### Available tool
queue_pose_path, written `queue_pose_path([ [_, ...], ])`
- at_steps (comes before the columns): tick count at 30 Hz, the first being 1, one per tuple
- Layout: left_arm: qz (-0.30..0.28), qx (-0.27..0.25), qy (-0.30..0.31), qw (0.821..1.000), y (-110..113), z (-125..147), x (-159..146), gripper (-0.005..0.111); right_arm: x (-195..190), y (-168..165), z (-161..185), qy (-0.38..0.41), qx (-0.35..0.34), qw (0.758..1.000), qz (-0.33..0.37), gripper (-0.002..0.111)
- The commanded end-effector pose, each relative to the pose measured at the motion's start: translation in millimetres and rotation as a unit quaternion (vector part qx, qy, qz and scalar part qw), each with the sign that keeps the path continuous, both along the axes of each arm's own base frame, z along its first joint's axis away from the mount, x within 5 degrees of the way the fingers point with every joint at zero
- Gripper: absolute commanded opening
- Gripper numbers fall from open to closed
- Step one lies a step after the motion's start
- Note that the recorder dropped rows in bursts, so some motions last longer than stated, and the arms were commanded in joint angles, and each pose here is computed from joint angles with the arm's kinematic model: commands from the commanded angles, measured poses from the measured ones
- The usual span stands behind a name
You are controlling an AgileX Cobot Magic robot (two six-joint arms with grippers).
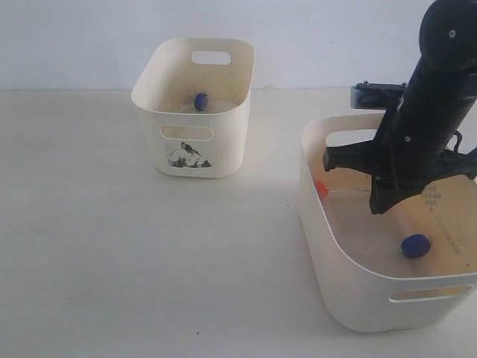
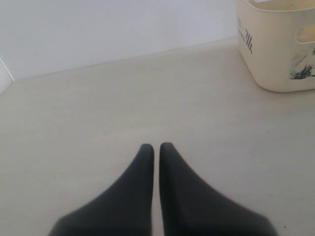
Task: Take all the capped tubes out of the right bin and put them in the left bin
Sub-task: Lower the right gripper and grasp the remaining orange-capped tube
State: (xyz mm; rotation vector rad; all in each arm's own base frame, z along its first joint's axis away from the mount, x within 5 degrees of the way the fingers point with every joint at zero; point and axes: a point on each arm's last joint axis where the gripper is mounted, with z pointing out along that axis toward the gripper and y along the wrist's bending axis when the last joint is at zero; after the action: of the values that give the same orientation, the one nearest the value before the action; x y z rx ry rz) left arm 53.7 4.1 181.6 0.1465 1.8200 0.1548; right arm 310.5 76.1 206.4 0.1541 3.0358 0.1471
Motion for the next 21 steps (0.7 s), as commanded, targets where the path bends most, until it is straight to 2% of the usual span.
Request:
queue_pose_path([
  [1, 0.000, -0.006, -0.003, 1.000, 0, 1, 0, 0.004, 1, -1, -3, 0.001, -0.002, 1.000, 0.001, -0.001],
  [11, 0.000, -0.006, -0.003, 1.000, 0, 1, 0, 0.004, 5, 0, -16, 0.018, -0.007, 1.000, 0.009, -0.001],
  [17, 0.000, -0.006, -0.003, 1.000, 0, 1, 0, 0.004, 8, 1, -37, 0.051, -0.012, 0.999, 0.011, -0.001],
  [21, 0.000, -0.006, -0.003, 1.000, 0, 1, 0, 0.004, 12, 3, -37, 0.029, 0.002, 0.999, 0.021, -0.001],
])
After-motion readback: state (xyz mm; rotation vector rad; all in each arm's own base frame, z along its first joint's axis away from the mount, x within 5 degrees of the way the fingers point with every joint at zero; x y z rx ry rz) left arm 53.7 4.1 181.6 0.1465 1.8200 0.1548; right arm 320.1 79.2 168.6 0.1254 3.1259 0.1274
